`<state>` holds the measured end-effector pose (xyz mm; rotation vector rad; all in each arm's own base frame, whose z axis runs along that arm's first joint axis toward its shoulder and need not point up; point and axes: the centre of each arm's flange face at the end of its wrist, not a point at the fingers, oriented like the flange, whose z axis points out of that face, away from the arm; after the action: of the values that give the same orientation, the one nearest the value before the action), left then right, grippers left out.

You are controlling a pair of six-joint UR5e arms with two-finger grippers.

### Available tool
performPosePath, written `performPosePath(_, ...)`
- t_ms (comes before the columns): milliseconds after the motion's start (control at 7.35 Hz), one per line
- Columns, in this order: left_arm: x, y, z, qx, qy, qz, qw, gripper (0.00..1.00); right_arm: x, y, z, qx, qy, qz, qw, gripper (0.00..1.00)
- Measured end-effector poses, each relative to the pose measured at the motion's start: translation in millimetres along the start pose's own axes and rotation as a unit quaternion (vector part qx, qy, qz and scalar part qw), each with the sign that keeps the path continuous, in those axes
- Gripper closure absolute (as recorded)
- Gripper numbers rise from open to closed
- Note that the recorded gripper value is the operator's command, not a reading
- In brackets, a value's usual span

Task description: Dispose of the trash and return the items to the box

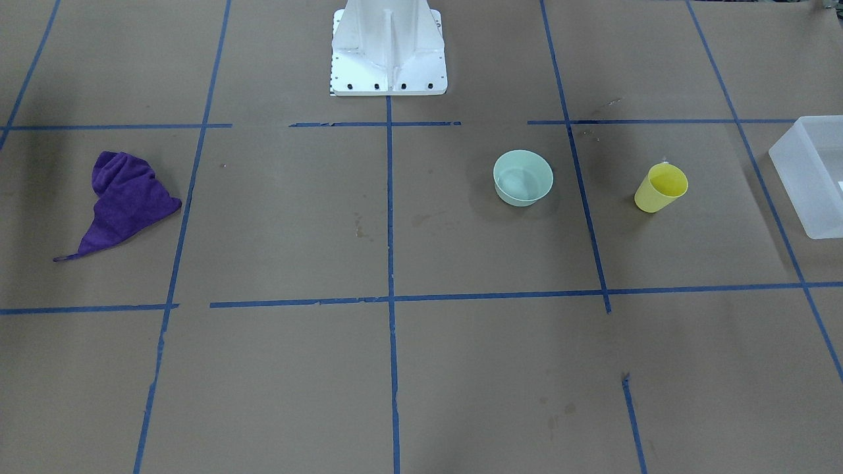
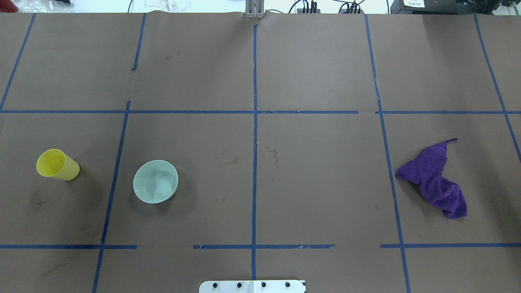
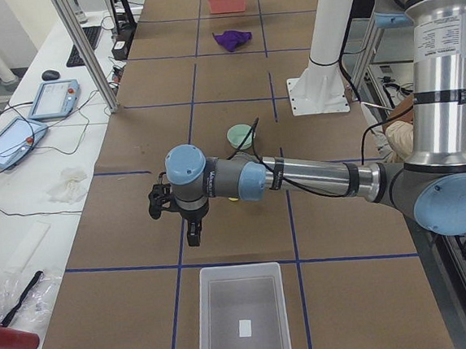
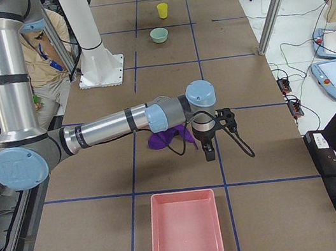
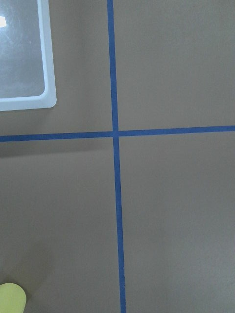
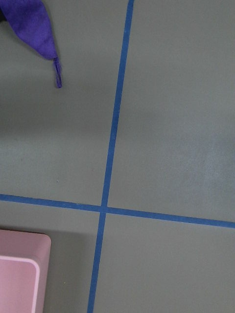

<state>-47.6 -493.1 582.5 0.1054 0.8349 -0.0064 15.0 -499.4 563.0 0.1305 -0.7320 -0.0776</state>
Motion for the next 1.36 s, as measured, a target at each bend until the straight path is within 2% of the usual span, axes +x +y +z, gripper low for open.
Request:
performPosePath(544, 7.6, 0.5, -12.6, 0.013, 0.000, 0.012, 0.9998, 0.00, 1.8, 6.6, 5.4, -0.006, -0.004, 0.008, 0.9999, 0.00)
performPosePath(817, 19.8, -1.0, -14.6, 0.015, 0.003, 0.023, 0.9996, 0.00, -7.9, 4.6, 14.0, -0.004, -0.007, -0.013, 0.9999, 0.00)
performPosePath(1089, 58.9, -2.9, -6.6, 0.010, 0.010, 0.064, 0.9978, 0.00, -14.8, 4.7, 19.2, 0.005, -0.010, -0.032, 0.9994, 0.00)
performPosePath(1361, 120.6, 0.2, 19.0, 0.000, 0.028, 0.106, 0.9940, 0.00, -15.2, 6.4, 20.3, 0.007, -0.011, -0.036, 0.9993, 0.00)
